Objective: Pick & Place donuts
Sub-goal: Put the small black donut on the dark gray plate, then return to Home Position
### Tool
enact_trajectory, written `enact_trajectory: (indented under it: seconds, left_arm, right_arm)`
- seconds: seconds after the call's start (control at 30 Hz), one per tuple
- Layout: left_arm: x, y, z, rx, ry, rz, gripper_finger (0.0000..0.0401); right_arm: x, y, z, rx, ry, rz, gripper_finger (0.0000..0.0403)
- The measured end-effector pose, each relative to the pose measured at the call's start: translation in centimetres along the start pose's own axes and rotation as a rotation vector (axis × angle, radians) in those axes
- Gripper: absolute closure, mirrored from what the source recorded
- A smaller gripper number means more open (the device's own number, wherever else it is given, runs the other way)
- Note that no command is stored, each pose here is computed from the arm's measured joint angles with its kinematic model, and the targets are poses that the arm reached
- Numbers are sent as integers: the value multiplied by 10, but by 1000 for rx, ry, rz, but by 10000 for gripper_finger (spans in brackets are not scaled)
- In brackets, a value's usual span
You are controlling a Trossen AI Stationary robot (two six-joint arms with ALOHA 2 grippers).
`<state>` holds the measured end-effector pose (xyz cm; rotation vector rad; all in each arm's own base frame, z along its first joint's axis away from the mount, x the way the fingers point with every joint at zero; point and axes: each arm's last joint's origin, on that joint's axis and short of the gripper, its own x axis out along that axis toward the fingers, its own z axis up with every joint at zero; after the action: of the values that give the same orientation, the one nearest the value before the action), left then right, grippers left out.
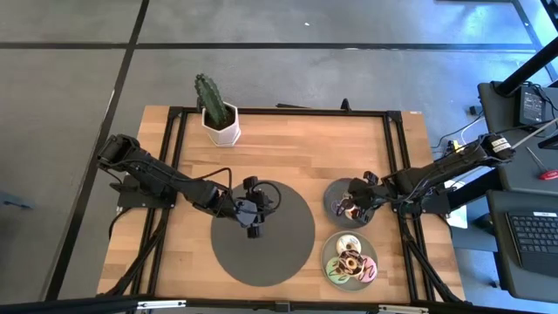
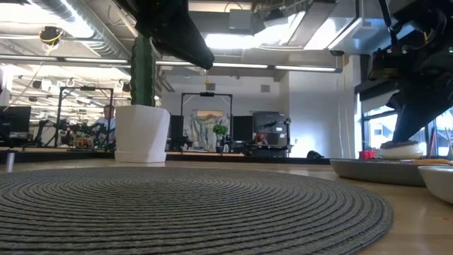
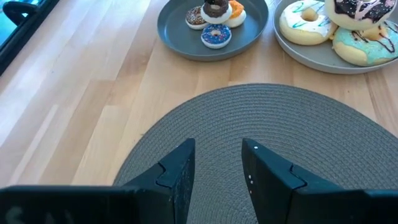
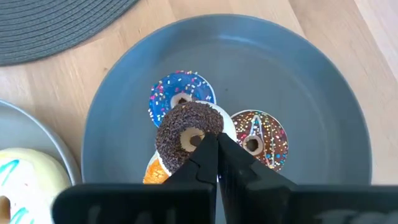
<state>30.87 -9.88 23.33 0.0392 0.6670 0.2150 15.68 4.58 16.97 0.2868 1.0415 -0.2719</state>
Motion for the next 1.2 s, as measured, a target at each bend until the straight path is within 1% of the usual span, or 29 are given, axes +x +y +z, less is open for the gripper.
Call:
enact_trajectory:
  seconds: [0.37, 0.5, 0.77, 0.93, 1.0, 1.1, 1.2]
  left_arm:
    - [0, 0, 0, 1, 0, -1, 273]
    - [0, 0, 0, 1, 0, -1, 273]
    - [0, 0, 0, 2, 0, -1, 273]
    - [0, 0, 0, 2, 0, -1, 273]
    - [0, 0, 0, 8, 0, 0, 274]
    - [0, 0, 0, 30, -5, 20, 273]
    - [-2, -2, -1, 44, -12, 22, 273]
  right_arm:
    - [0, 0, 0, -18, 2, -2, 391]
    - [0, 0, 0, -44, 2, -2, 372]
    - [0, 0, 0, -45, 2, -3, 316]
    - [-1, -2, 2, -42, -62, -84, 288]
    - [-6, -1, 8, -36, -103, -105, 280]
    - [-18, 4, 19, -44, -149, -81, 273]
    - [-29, 11, 23, -98, -188, 2, 272]
